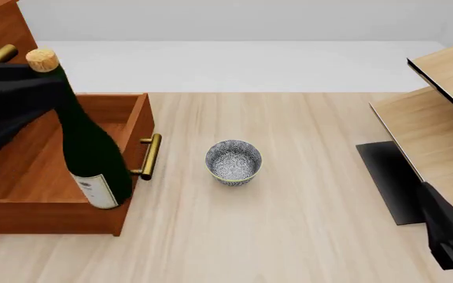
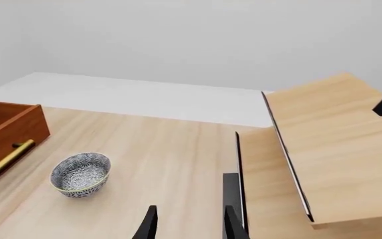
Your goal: Put the wine bottle in the bottom drawer of the cabinet.
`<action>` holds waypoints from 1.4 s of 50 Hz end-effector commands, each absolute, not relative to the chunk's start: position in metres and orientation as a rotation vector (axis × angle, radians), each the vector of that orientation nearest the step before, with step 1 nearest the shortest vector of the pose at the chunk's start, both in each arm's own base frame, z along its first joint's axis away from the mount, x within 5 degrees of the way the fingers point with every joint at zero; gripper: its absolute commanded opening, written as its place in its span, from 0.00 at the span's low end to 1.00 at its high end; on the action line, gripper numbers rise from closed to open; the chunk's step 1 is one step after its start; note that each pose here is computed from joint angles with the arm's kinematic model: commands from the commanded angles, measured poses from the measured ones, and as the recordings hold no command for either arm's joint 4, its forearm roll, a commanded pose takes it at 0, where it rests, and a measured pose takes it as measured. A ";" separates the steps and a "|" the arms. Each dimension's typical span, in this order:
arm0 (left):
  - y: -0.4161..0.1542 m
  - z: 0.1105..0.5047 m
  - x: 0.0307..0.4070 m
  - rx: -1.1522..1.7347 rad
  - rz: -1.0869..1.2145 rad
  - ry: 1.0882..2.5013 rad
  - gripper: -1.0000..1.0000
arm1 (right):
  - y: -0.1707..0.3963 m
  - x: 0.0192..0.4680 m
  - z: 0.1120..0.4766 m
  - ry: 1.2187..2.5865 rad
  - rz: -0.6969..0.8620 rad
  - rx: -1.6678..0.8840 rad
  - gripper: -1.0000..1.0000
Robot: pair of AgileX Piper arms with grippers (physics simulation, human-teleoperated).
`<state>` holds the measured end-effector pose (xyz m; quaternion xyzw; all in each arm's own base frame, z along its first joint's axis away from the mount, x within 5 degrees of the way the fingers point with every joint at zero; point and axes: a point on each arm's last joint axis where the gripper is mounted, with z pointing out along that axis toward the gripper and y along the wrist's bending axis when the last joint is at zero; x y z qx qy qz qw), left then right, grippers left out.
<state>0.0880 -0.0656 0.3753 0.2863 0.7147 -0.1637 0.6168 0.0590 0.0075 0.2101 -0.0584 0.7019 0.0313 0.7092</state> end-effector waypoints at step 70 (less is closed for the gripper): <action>-0.041 0.403 0.162 0.336 -0.096 1.925 0.00 | 0.010 0.063 0.209 1.563 0.092 -0.153 1.00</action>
